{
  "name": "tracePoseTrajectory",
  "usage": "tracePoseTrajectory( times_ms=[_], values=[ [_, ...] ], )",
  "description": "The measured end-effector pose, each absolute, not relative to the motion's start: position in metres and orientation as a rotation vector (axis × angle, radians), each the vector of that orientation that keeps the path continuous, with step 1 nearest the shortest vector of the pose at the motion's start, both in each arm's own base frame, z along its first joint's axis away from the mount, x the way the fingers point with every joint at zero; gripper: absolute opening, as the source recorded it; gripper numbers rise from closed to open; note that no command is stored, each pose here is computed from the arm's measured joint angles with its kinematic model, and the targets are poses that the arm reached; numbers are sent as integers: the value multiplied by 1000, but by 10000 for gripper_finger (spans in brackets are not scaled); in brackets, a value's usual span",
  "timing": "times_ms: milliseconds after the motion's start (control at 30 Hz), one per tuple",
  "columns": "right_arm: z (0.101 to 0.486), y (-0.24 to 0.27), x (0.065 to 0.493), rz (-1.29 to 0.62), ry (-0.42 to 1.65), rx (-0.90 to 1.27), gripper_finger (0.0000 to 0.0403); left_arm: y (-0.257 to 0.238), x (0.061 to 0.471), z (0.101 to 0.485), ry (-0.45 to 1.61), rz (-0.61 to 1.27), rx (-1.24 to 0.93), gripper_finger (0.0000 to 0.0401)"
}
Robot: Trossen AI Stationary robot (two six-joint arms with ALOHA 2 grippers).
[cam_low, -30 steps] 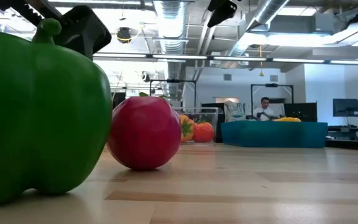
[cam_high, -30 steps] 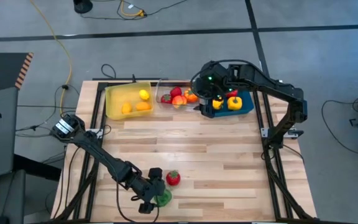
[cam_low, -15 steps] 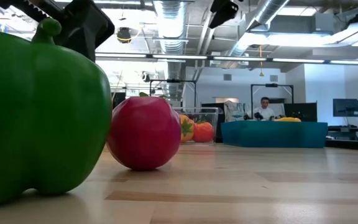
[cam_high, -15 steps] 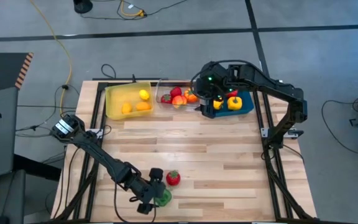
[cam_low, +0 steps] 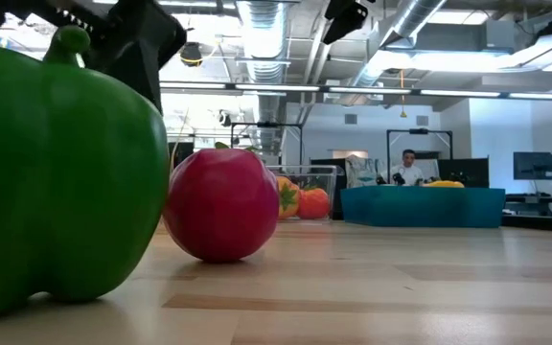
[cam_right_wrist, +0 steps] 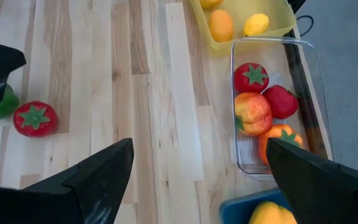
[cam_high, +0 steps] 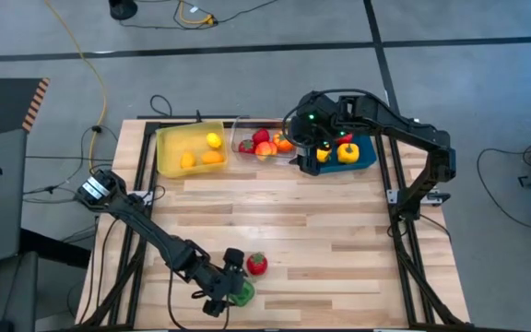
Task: Sort produce into baskets
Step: Put the green bell pepper into the blue bin
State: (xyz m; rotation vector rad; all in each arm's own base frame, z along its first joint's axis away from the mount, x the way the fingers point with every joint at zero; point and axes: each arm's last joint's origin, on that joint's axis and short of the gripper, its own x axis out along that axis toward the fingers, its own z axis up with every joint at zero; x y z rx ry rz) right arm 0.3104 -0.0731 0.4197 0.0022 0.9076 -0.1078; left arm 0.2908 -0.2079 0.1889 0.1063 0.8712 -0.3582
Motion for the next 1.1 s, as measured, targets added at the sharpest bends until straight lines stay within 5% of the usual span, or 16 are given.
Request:
tracePoseTrajectory(
  times_ms=[533,867,1100],
  values=[
    [419,-73,310,-108,920,4,392,-212,296,170,897,-326,124,387],
    [436,-65,285,-105,902,0,392,-205,301,171,901,-261,24,309],
    [453,-46,262,-65,851,-25,392,-196,307,174,902,-219,-79,303]
  ],
)
